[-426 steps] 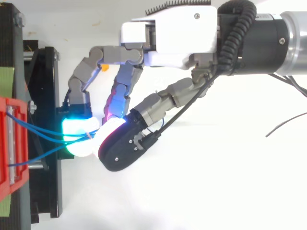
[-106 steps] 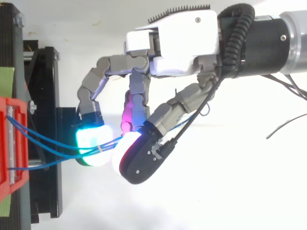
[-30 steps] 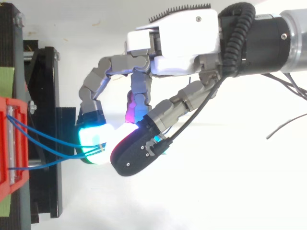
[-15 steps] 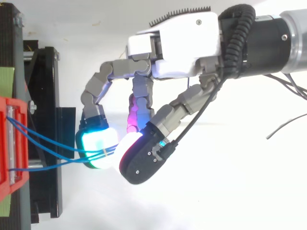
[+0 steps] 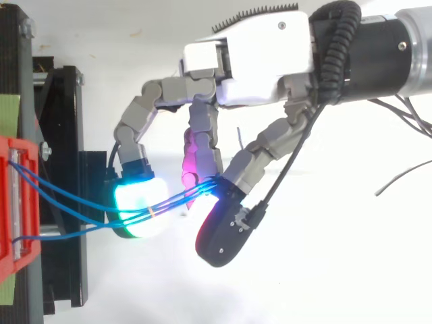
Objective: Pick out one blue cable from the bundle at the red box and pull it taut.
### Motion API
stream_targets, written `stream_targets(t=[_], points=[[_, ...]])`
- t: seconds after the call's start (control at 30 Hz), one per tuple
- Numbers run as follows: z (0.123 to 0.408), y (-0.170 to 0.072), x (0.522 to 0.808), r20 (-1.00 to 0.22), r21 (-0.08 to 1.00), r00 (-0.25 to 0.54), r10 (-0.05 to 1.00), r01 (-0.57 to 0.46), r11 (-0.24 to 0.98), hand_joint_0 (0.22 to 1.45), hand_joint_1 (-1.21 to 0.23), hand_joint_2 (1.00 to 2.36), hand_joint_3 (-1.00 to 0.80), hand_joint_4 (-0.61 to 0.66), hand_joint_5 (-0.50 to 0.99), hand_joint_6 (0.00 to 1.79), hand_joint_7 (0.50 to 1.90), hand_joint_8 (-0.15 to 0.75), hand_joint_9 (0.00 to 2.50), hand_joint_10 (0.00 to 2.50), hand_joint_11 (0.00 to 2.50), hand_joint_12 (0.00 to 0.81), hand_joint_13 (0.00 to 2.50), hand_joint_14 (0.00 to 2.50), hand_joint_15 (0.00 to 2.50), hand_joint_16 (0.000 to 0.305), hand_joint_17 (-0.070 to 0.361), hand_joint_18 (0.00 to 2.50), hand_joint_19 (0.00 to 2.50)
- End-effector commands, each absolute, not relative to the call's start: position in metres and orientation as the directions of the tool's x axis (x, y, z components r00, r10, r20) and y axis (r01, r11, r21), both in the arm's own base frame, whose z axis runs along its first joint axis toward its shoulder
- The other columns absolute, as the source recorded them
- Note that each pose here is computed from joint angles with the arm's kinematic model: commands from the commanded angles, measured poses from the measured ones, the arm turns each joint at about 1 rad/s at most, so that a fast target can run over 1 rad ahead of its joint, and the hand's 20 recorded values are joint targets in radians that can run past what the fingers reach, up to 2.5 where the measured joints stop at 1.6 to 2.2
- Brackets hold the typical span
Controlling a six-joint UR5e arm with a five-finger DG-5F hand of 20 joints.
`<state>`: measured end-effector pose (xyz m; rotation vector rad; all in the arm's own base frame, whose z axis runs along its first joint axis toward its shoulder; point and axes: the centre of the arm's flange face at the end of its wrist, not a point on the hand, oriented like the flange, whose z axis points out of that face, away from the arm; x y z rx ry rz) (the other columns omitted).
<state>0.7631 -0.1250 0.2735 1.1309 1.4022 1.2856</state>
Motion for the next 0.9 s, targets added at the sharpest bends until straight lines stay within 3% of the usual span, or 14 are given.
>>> stream_targets(t=[0.0,0.17,0.23,0.33,0.4,0.53,0.73,0.87], points=[[0.2729,-0.1282,0.7616,-0.031,0.997,-0.187,0.982,0.058,0.042,0.45,-0.94,1.00,-0.50,-0.08,-0.04,0.92,0.72,0.283,1.58,0.03,0.78,0.363,1.23,0.02,0.47,0.044,0.099,1.07,0.53],[0.2735,-0.1305,0.7613,-0.031,0.997,-0.184,0.982,0.058,0.042,0.38,-0.88,1.00,-0.50,-0.04,-0.05,0.88,0.76,0.290,1.57,0.03,0.73,0.392,1.25,0.02,0.45,0.051,0.115,1.11,0.50],[0.2728,-0.1305,0.7610,-0.031,0.997,-0.184,0.982,0.059,0.042,0.41,-0.74,1.00,-0.50,-0.06,-0.05,0.87,0.76,0.279,1.56,0.03,0.73,0.383,1.24,0.02,0.45,0.049,0.111,1.09,0.52],[0.2728,-0.1317,0.7608,-0.031,0.997,-0.182,0.983,0.059,0.042,0.51,-0.69,1.00,-0.50,-0.11,-0.05,0.86,0.70,0.250,1.57,0.03,0.74,0.347,1.22,0.02,0.47,0.041,0.093,1.03,0.57],[0.2728,-0.1317,0.7608,-0.031,0.997,-0.182,0.983,0.059,0.042,0.58,-0.71,1.00,-0.50,-0.16,-0.04,0.84,0.74,0.238,1.59,0.03,0.76,0.329,1.23,0.02,0.48,0.038,0.085,1.01,0.59],[0.2735,-0.1317,0.7611,-0.031,0.997,-0.182,0.983,0.058,0.042,0.59,-0.77,1.02,-0.34,-0.19,-0.03,0.86,0.74,0.239,1.62,0.03,0.77,0.332,1.24,0.02,0.48,0.038,0.085,1.01,0.60],[0.2732,-0.1307,0.7615,-0.032,0.998,-0.182,0.983,0.055,0.042,0.61,-0.86,1.02,-0.20,-0.13,-0.03,0.91,0.83,0.267,1.61,0.03,0.79,0.334,1.24,0.02,0.49,0.038,0.086,1.02,0.59],[0.2741,-0.1297,0.7622,-0.032,0.998,-0.182,0.983,0.052,0.042,0.62,-0.88,1.02,-0.20,-0.08,-0.04,0.92,0.81,0.266,1.58,0.03,0.80,0.342,1.23,0.02,0.49,0.038,0.086,1.02,0.59]])
